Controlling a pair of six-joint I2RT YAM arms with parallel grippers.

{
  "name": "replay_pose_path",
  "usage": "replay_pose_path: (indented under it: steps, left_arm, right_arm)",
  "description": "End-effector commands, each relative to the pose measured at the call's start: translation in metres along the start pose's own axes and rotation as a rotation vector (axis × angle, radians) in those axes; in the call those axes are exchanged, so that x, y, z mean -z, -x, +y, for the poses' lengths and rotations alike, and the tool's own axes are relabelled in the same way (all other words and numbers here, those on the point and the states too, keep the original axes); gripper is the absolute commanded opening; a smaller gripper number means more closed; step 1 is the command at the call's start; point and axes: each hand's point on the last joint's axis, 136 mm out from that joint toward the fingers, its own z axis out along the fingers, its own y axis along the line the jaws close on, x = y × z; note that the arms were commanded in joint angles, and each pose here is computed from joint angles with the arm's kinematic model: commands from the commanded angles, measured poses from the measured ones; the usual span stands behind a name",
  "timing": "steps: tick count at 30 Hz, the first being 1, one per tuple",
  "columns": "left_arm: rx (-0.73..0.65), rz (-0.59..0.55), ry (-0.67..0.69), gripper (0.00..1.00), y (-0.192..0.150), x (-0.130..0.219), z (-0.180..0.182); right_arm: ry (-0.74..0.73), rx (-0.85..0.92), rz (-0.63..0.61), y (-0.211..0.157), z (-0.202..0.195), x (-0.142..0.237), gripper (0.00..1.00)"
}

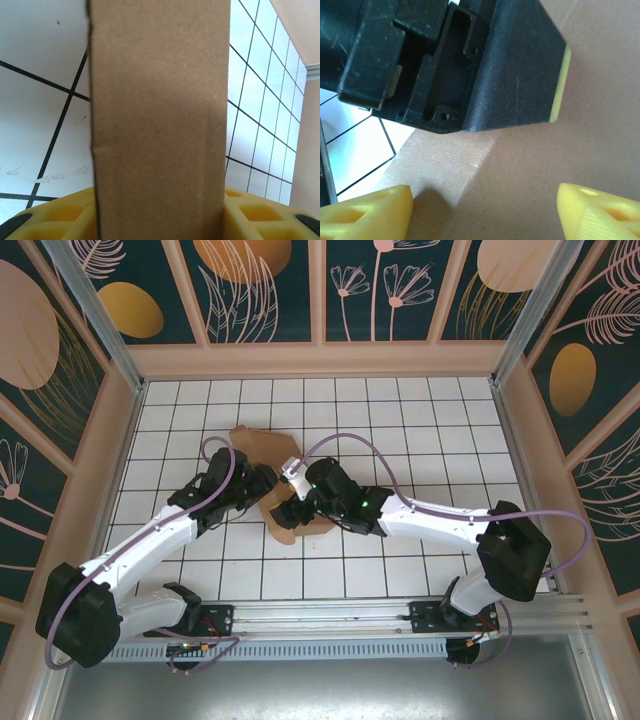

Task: Fold the paper box

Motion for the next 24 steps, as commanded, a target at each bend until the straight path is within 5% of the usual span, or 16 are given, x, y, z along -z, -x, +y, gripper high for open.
replay_pose_path:
  steps: [1, 16, 24]
  left_arm:
    - [0.020, -0.029, -0.025, 0.50, 0.008, 0.006, -0.014]
    - [0.051, -0.020, 0.018, 0.51, 0.007, 0.005, -0.014]
    - [0.051, -0.010, 0.003, 0.56, 0.008, 0.005, -0.024]
  right_arm:
    - [0.038, -0.006, -0.001, 0.006, 0.011, 0.002, 0.77]
    - [-0.028, -0.008, 0.189, -0.043, -0.005, -0.025, 0.78]
    - [0.061, -0.143, 0.175, -0.035, -0.026, -0.018, 0.66]
